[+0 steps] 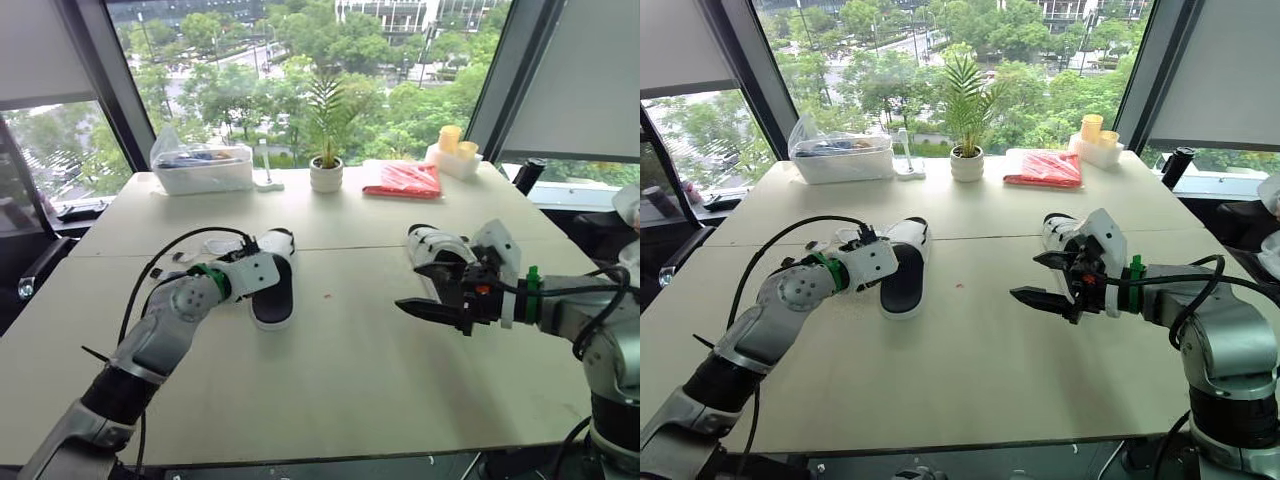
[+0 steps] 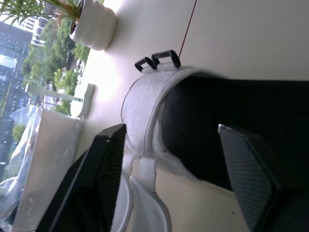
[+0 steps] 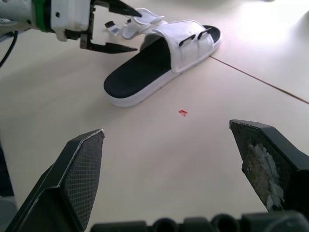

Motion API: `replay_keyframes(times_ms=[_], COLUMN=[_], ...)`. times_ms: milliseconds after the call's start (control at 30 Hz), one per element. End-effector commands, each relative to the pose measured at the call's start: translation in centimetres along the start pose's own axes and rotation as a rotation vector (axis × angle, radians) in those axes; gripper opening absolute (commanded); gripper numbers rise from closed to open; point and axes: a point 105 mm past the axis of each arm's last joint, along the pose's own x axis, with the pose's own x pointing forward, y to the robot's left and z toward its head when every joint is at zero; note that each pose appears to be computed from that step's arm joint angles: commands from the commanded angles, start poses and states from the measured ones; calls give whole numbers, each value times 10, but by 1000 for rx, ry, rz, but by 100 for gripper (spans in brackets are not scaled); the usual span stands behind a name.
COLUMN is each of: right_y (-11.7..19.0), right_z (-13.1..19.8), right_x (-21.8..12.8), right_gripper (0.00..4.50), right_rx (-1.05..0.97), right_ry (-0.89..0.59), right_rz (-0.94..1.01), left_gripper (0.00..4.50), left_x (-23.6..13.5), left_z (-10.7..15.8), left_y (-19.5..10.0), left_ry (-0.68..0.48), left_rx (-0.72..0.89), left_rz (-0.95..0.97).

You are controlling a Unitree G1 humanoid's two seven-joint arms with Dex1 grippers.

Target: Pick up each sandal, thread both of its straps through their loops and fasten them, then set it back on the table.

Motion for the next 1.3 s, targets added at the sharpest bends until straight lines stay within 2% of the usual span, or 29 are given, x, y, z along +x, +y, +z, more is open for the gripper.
replay_keyframes(times_ms=[33,533,633,867,1000,1067,1167,1200,1300], right_y=[6,3,2,0,-1,-4,-10,-13,-26], right_z=[13,11,9,7,7,8,10,11,13], right_x=[1,8,8,7,7,6,3,1,-7], right_gripper=[450,450,450,450,450,450,450,450,450], right_rx=[-37,-41,-43,-55,-60,-67,-77,-82,-103], right_ry=[-46,-56,-57,-50,-46,-47,-50,-50,-51], right_rz=[-1,-66,-80,-107,-112,-119,-138,-147,-195], left_gripper=[442,442,358,10,2,2,2,2,2], left_x=[12,85,92,97,98,98,86,76,47], left_z=[5,-24,-22,-16,-6,14,64,80,108], left_y=[16,18,17,12,15,20,16,11,-6], left_ry=[28,189,187,155,96,-19,-336,-461,-727], left_rx=[72,145,136,127,111,132,190,255,398], left_rz=[66,129,149,163,182,189,107,60,-66])
